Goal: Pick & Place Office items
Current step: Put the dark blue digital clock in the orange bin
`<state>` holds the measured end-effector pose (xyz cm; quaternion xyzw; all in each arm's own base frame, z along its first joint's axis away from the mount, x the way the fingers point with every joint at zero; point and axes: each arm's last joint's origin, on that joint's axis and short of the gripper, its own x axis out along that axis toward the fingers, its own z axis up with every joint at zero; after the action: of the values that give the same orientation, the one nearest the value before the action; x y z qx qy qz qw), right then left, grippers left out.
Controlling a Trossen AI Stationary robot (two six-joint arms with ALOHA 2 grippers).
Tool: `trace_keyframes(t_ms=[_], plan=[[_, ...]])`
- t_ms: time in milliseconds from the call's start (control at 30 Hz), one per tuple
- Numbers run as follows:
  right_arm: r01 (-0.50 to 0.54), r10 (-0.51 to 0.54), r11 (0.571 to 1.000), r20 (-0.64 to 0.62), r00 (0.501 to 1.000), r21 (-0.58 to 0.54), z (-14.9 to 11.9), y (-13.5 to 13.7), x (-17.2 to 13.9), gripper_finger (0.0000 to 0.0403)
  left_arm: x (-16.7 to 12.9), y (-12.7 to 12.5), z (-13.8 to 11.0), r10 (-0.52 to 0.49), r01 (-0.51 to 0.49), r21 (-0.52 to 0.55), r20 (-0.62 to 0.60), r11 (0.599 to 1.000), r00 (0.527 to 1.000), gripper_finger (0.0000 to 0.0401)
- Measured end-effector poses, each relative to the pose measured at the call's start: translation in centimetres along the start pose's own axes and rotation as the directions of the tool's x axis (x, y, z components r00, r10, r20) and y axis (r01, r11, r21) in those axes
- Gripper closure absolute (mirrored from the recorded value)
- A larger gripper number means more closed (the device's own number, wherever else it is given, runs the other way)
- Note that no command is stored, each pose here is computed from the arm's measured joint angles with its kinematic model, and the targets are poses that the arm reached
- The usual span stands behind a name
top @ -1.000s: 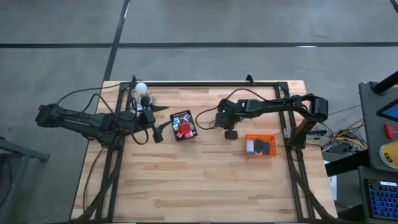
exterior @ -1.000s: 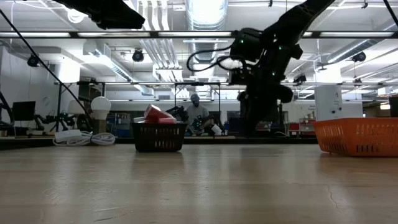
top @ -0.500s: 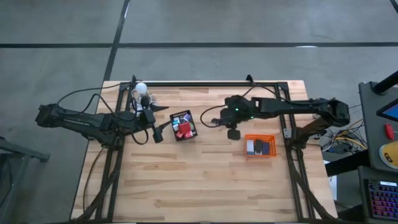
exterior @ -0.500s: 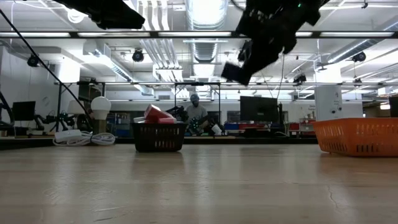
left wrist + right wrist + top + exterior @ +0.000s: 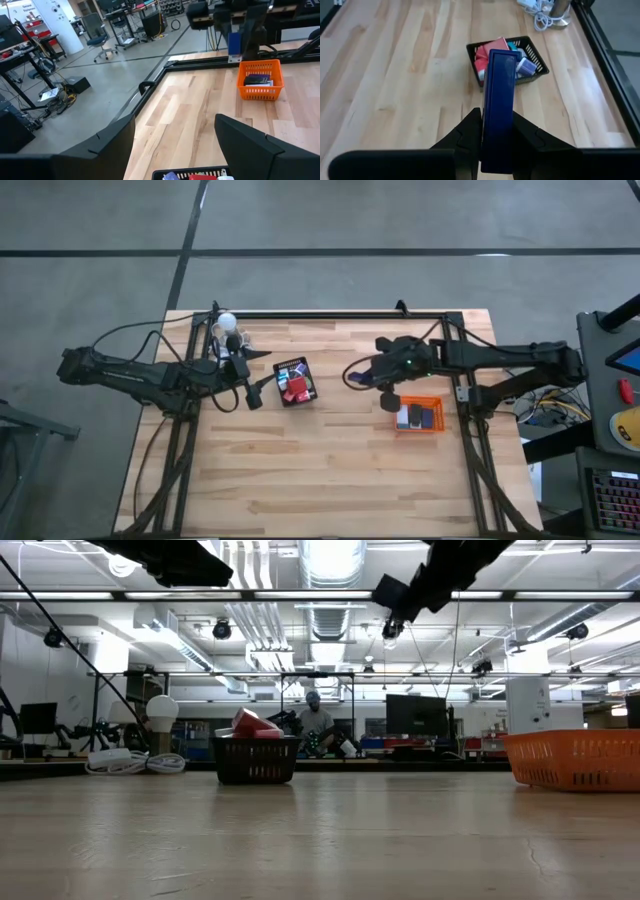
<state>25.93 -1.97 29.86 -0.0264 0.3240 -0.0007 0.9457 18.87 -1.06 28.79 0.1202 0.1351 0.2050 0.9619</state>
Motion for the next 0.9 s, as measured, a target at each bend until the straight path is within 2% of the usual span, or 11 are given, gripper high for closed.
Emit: trace_keyframes(t_ms=[400,533,700,900], plan=[[0.020,0.004,0.982,-0.123,0.992,0.190,-1.5,1.5,-2.8,0.0337,0.0,0.0,0.0,0.000,0.000,0.000,0.000,1.000,1.000,0.0126],[0.076,-0.024,0.947,-0.168,0.986,0.313,-2.1,1.9,-3.8,0.0335,0.0,0.0,0.0,0.000,0.000,0.000,0.000,1.000,1.000,0.0126],[0.095,-0.006,0.925,-0.237,0.971,0.367,-2.9,2.6,-4.8,0.0332,0.0,0.0,0.0,0.000,0.000,0.000,0.000,1.000,1.000,0.0126],[0.199,-0.016,0.863,-0.370,0.929,0.463,-4.2,3.0,-5.3,0.0336,0.0,0.0,0.0,0.000,0.000,0.000,0.000,1.000,1.000,0.0126]])
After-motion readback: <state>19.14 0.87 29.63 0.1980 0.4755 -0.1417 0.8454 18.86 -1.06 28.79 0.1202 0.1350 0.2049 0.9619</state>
